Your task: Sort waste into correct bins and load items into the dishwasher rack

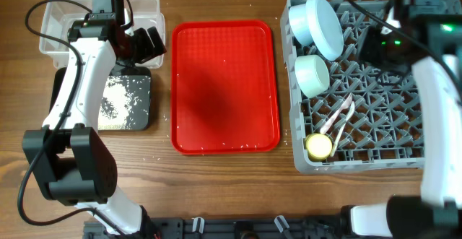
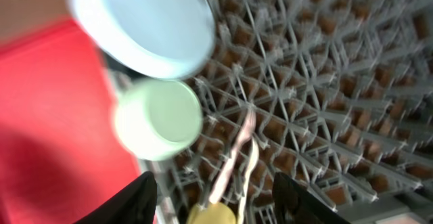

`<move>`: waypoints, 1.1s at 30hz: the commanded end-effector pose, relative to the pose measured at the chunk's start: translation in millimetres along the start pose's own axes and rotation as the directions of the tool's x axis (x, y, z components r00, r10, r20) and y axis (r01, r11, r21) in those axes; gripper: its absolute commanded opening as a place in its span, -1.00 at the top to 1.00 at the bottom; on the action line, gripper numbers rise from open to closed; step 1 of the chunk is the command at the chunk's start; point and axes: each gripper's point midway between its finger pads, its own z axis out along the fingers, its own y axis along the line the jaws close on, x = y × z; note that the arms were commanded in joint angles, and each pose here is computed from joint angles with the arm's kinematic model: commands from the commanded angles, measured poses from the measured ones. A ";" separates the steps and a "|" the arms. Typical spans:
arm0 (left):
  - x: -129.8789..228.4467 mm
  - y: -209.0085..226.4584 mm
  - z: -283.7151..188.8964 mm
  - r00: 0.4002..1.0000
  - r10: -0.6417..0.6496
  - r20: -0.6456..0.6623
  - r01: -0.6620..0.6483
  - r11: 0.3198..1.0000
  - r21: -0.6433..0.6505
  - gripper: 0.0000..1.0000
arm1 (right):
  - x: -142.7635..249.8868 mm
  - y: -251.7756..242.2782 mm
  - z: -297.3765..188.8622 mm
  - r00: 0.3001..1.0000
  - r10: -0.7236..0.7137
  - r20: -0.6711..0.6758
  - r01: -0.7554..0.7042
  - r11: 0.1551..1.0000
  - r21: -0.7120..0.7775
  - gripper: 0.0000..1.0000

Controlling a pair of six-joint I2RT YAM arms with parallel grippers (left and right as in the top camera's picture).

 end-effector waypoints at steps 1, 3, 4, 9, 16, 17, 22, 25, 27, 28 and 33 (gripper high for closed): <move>-7.1 -1.1 -10.7 0.999 0.000 0.035 0.000 1.000 0.003 -1.00 | 2.6 17.9 -88.3 0.980 -0.020 0.200 0.057 0.982 -0.180 -0.99; -7.1 -1.1 -10.7 0.999 -0.001 0.035 0.001 1.000 0.003 -1.00 | 14.9 20.4 -124.8 0.963 0.100 0.252 -0.029 0.962 -0.272 -0.99; -7.2 -1.1 -10.7 0.999 -0.001 0.035 0.001 1.000 0.003 -1.00 | 19.5 17.0 -136.9 0.953 0.093 0.287 -0.012 0.962 -0.271 -0.99; -7.1 -1.3 -10.8 0.999 0.000 0.035 0.000 1.000 0.003 -1.00 | 45.8 -24.1 -167.9 0.910 0.165 0.381 -0.116 0.982 -0.148 -1.00; -7.3 -1.2 -10.8 0.999 -0.001 0.036 0.000 1.000 0.003 -1.00 | 49.7 -12.1 -115.4 0.747 -0.075 0.660 0.204 0.971 -0.121 -1.00; -7.2 -1.2 -10.8 0.999 0.000 0.036 0.000 1.000 0.003 -1.00 | 57.6 -12.8 -95.4 0.732 -0.063 0.679 0.202 0.971 -0.128 -0.99; -7.1 -1.3 -10.8 0.999 0.000 0.035 0.000 1.000 0.003 -1.00 | 92.3 -2.5 -21.5 0.577 -0.018 0.817 0.287 0.940 -0.182 -1.00; -7.1 -1.3 -10.7 0.999 0.000 0.035 0.000 1.000 0.003 -1.00 | 112.8 -1.9 8.2 0.478 0.042 0.877 0.308 0.927 -0.213 -0.99; -7.1 -1.3 -10.8 0.999 0.000 0.035 0.000 1.000 0.003 -1.00 | 123.1 -3.9 20.0 0.438 0.053 0.897 0.316 0.926 -0.209 -0.99; -7.2 -1.2 -10.8 0.999 -0.001 0.036 0.001 1.000 0.003 -1.00 | 127.3 -4.8 25.7 0.433 0.054 0.900 0.317 0.926 -0.208 -1.00; -7.1 -1.1 -10.7 0.999 -0.001 0.035 0.001 1.000 0.003 -1.00 | 140.6 -3.8 47.7 0.476 0.042 0.879 0.323 0.921 -0.219 -1.00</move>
